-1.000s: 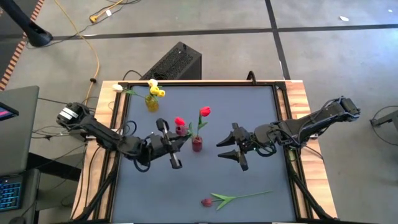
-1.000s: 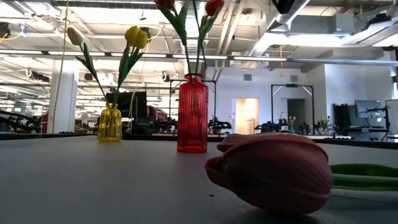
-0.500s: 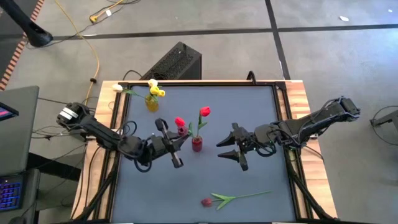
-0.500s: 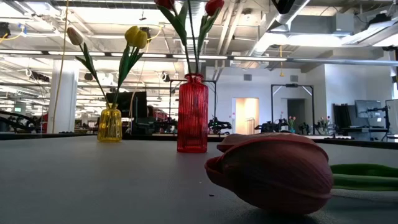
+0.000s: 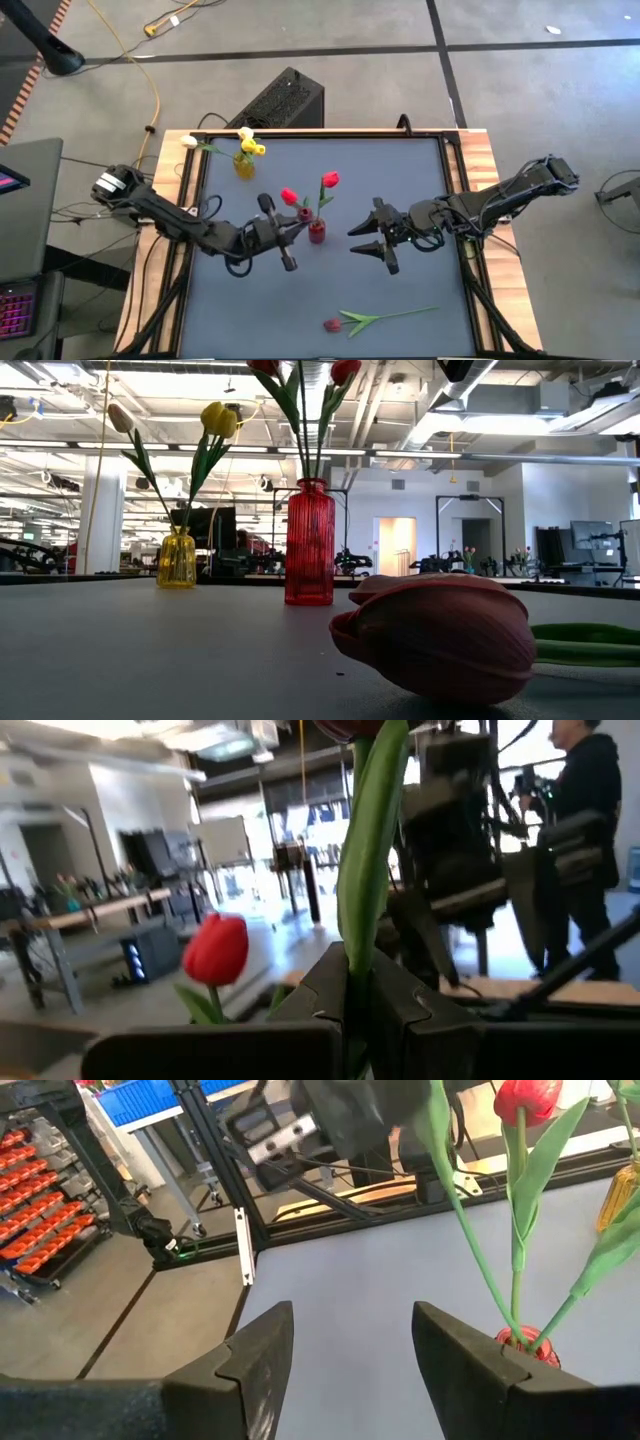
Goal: Sort flowers into vase by color
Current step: Put the top red flower into the red vase
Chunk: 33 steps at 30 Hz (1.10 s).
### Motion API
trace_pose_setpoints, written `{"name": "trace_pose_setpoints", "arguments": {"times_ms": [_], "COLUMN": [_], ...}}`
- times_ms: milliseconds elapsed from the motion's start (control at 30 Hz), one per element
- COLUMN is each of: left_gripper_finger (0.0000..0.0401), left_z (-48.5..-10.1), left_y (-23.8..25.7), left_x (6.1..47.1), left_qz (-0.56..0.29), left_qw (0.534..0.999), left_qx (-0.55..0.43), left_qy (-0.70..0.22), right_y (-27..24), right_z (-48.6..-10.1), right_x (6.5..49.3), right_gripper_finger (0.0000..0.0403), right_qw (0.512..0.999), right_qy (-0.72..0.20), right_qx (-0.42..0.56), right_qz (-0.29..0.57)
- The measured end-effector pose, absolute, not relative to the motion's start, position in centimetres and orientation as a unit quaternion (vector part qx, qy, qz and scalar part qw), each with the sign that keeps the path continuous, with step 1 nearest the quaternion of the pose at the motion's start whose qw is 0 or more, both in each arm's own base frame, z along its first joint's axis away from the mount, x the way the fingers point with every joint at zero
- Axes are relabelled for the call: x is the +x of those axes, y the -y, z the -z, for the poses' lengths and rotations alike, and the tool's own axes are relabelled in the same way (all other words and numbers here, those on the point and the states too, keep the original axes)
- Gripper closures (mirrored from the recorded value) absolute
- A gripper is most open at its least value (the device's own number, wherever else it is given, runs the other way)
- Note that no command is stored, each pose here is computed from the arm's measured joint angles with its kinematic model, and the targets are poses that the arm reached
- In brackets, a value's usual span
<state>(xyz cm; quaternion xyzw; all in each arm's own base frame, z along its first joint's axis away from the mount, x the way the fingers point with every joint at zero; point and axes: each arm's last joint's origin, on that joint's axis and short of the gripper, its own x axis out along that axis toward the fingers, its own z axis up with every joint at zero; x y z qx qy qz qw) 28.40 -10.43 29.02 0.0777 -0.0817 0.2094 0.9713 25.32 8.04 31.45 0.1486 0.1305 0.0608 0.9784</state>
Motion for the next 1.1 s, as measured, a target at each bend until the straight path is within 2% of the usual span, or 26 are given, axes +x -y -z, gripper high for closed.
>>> {"name": "trace_pose_setpoints", "arguments": {"times_ms": [700,900,1100], "left_gripper_finger": [0.0401,0.0401,0.0401], "left_z": [-26.6,-25.5,-25.2], "left_y": [7.9,6.8,6.1], "left_x": [29.9,30.2,30.3], "left_qz": [-0.157,-0.153,-0.144], "left_qw": [0.987,0.986,0.985], "left_qx": [0.046,0.031,0.055], "left_qy": [-0.005,-0.055,-0.073], "right_y": [-8.0,-8.0,-7.9], "right_z": [-31.4,-31.4,-31.4], "right_x": [25.3,25.3,25.4], "right_gripper_finger": [0.0171,0.0171,0.0171], "right_qw": [0.978,0.978,0.978], "right_qy": [-0.131,-0.131,-0.13], "right_qx": [0.153,0.152,0.151], "right_qz": [-0.059,-0.059,-0.058]}}
